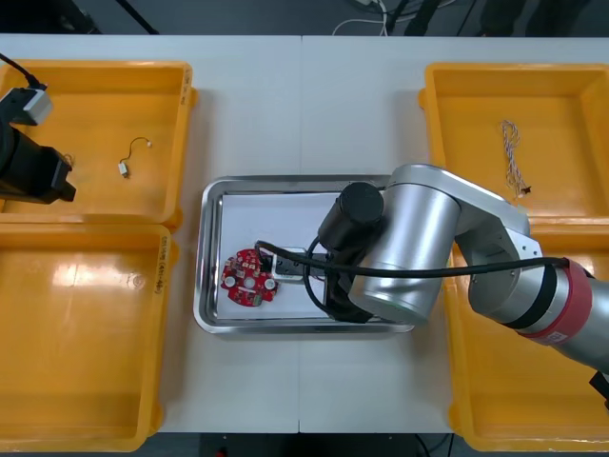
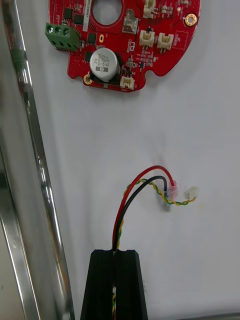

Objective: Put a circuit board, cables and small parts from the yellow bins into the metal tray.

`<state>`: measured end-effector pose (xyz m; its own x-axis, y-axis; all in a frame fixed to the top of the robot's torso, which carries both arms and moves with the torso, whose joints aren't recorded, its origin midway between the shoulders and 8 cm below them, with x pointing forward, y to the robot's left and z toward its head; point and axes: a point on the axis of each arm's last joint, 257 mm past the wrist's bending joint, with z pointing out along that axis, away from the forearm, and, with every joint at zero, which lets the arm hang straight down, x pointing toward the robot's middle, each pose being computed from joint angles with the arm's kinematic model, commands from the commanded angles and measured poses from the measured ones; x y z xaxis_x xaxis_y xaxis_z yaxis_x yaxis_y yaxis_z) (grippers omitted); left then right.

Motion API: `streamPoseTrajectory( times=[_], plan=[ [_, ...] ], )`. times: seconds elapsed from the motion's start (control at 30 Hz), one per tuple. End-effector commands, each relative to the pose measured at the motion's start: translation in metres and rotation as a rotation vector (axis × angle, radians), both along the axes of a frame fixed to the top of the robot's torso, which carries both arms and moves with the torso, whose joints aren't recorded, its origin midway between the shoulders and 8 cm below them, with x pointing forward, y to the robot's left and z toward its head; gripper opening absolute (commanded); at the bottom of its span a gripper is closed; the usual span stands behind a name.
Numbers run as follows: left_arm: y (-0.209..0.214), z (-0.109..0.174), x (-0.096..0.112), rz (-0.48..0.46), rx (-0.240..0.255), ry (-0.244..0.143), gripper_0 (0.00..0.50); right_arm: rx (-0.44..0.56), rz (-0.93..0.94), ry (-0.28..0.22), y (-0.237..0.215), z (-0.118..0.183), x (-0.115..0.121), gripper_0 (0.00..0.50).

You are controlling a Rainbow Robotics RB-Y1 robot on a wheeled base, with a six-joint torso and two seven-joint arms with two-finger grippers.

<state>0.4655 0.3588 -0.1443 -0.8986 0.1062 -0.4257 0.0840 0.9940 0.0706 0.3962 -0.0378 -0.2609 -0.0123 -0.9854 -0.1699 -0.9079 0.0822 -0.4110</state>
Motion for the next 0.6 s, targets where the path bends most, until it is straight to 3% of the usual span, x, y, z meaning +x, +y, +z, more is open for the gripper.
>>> streamPoseTrajectory(
  times=[0.03,0.27,0.6],
  plan=[
    [0.028,0.029,0.012,-0.041,0.079,-0.028,0.5,0.0,0.074,-0.054,0.021,0.0,0.002,0.0],
    [0.032,0.03,0.021,-0.051,0.067,0.001,0.5,0.011,0.052,-0.059,0.017,-0.017,0.013,0.0],
    [0.048,0.025,0.027,-0.05,0.122,0.036,0.5,-0.027,0.032,-0.027,0.003,-0.031,0.018,0.0]
  ],
)
